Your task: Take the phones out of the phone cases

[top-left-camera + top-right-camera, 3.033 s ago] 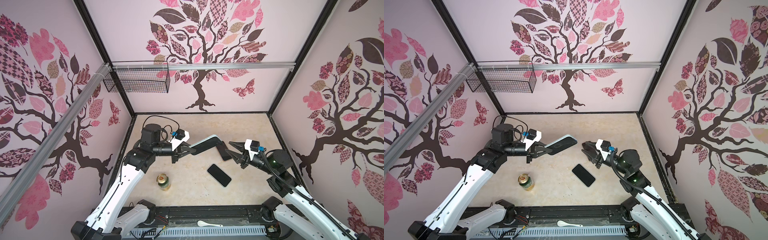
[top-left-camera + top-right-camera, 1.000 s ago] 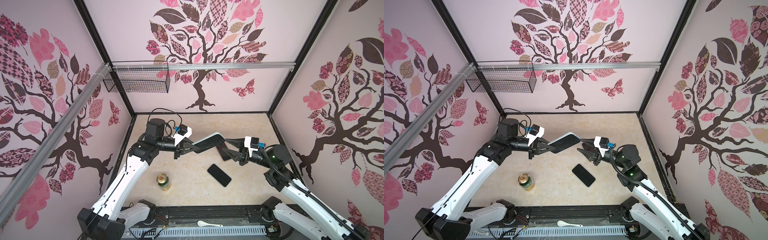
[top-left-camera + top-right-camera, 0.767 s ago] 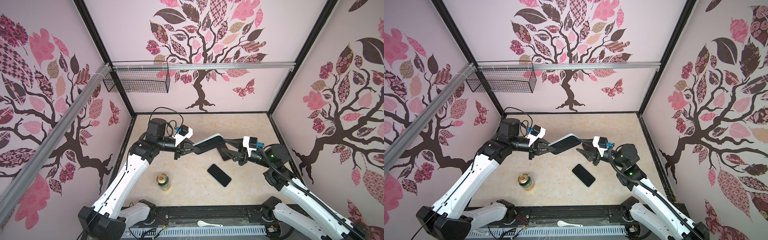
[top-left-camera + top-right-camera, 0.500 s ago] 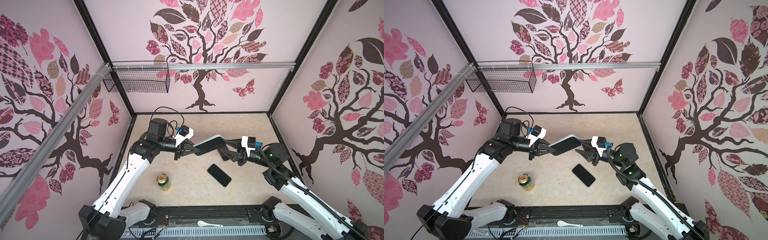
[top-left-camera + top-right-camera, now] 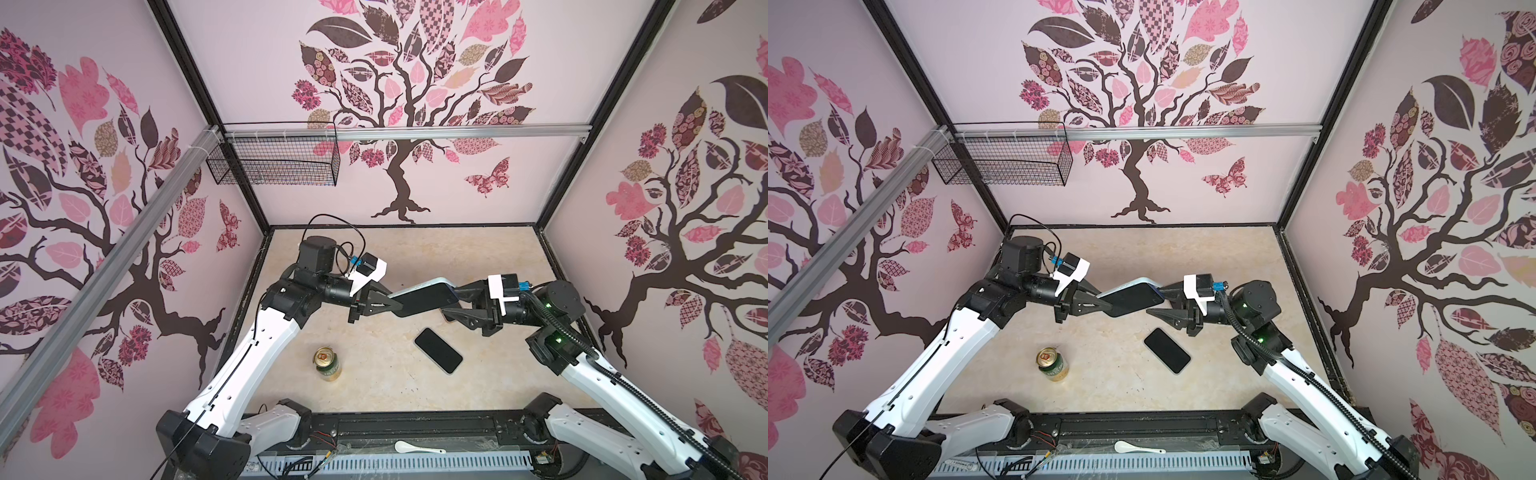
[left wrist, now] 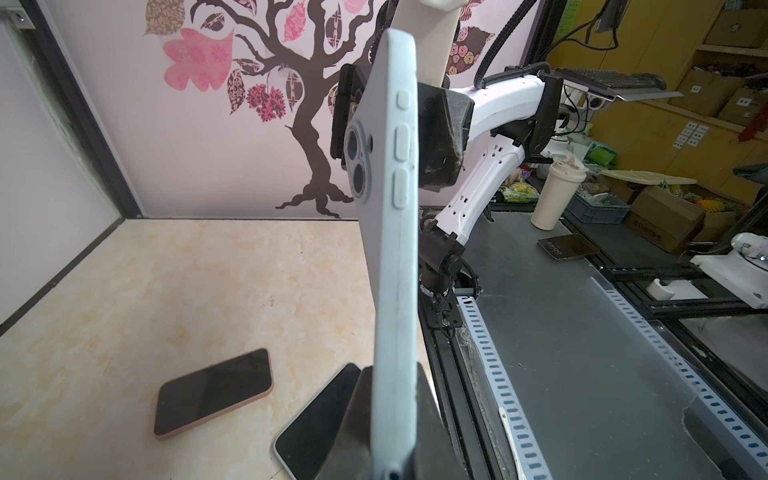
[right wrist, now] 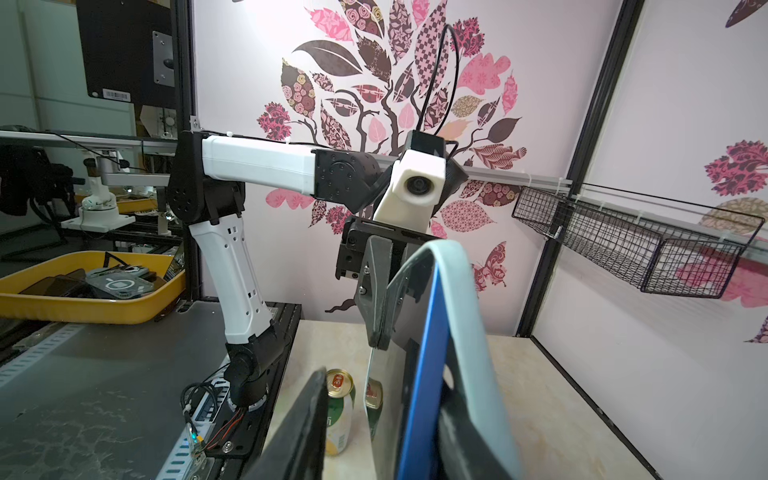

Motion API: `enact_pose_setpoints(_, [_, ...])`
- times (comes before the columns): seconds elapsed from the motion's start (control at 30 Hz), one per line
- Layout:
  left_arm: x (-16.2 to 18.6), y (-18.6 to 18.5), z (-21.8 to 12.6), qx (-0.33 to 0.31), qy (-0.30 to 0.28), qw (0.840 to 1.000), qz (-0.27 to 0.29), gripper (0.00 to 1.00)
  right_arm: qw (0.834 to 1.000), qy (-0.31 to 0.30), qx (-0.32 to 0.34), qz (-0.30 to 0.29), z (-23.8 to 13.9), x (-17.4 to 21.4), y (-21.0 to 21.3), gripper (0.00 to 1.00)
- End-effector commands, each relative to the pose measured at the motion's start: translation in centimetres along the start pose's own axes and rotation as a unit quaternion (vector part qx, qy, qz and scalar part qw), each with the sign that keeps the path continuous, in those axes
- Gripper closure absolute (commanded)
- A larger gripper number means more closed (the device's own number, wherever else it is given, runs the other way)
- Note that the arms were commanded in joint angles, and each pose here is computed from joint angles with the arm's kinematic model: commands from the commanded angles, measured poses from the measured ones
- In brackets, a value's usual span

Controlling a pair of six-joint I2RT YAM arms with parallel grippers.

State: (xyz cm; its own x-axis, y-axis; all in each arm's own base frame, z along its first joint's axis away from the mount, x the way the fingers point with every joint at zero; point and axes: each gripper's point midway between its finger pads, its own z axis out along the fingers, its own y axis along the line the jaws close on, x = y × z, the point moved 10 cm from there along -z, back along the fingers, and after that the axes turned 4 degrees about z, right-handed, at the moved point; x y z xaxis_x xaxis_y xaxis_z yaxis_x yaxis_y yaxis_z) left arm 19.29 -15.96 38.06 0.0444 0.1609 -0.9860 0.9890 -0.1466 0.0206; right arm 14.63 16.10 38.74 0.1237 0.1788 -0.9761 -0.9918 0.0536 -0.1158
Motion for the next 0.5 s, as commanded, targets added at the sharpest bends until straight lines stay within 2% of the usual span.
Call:
enact_pose_setpoints(0.0, [-1.6, 0.0, 0.0, 0.014, -0.025, 0.999, 0.028, 1.00, 0.999, -0.005, -0.044, -0.002, 0.9, -0.5, 0.8, 0.64])
enact_pose_setpoints(0.2, [-1.5, 0.1, 0.1, 0.014, -0.033, 0.999, 0.030, 1.00, 0.999, -0.037, -0.020, -0.002, 1.5, -0.8, 0.5, 0.71])
enact_pose_setpoints(0.47, [-1.6, 0.3, 0.4, -0.003, -0.042, 0.998, 0.035, 1.00, 0.995, -0.102, -0.014, 0.005, 1.5, -2.0, 0.4, 0.73])
